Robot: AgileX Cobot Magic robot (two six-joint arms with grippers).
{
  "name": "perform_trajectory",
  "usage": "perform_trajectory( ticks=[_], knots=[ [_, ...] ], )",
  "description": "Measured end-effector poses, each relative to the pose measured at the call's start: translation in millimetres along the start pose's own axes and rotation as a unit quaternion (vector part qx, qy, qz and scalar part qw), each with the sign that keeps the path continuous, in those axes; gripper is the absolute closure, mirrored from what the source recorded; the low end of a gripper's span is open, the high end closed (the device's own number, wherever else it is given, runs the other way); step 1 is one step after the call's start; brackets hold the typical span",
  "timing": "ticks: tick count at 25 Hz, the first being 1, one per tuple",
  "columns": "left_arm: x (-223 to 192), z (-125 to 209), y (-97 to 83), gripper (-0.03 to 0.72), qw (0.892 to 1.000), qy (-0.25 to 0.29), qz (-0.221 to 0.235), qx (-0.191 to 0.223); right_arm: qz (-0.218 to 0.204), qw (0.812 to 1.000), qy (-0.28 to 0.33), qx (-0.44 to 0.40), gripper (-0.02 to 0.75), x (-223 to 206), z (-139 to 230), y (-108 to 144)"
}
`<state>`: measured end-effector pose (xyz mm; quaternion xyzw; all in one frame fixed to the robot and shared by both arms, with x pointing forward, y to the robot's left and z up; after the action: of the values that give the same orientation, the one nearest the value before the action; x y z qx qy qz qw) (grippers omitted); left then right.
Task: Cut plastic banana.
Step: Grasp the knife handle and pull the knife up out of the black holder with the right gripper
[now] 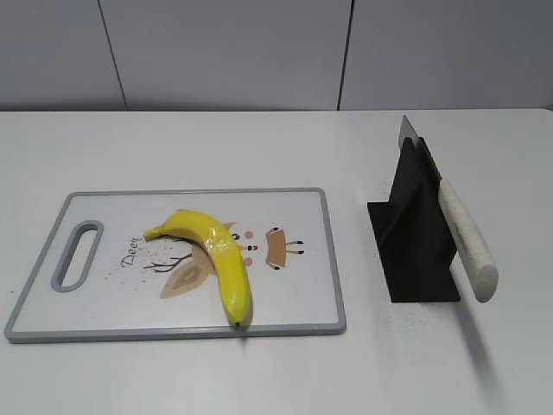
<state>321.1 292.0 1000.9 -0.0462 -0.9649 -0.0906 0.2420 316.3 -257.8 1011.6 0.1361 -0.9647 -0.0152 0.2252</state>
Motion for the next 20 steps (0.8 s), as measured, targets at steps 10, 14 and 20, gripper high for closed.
perform_trajectory(
  ticks=[10, 14, 20],
  knots=[
    [0.0, 0.0, 0.0, 0.198, 1.000, 0.000, 0.000, 0.000, 0.000, 1.000, 0.000, 0.000, 0.169, 0.0, 0.0, 0.0],
    [0.0, 0.0, 0.0, 0.198, 1.000, 0.000, 0.000, 0.000, 0.000, 1.000, 0.000, 0.000, 0.169, 0.0, 0.0, 0.0],
    [0.0, 0.0, 0.0, 0.198, 1.000, 0.000, 0.000, 0.000, -0.005, 1.000, 0.000, -0.003, 0.169, 0.0, -0.1, 1.9]
  ],
)
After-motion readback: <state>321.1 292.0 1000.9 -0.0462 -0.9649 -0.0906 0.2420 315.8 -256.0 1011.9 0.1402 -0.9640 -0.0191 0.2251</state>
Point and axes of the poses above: a point on each arm's last joint axis where the gripper is mounted, x pointing back along that axis away from the gripper, y along the wrist's bending axis when the last joint is at zero, z = x × y, the point moved 10 cm from there along -x, pointing out along that axis toward the gripper, and after that the axes turned 3 degrees about -x, right-handed, at the moved point
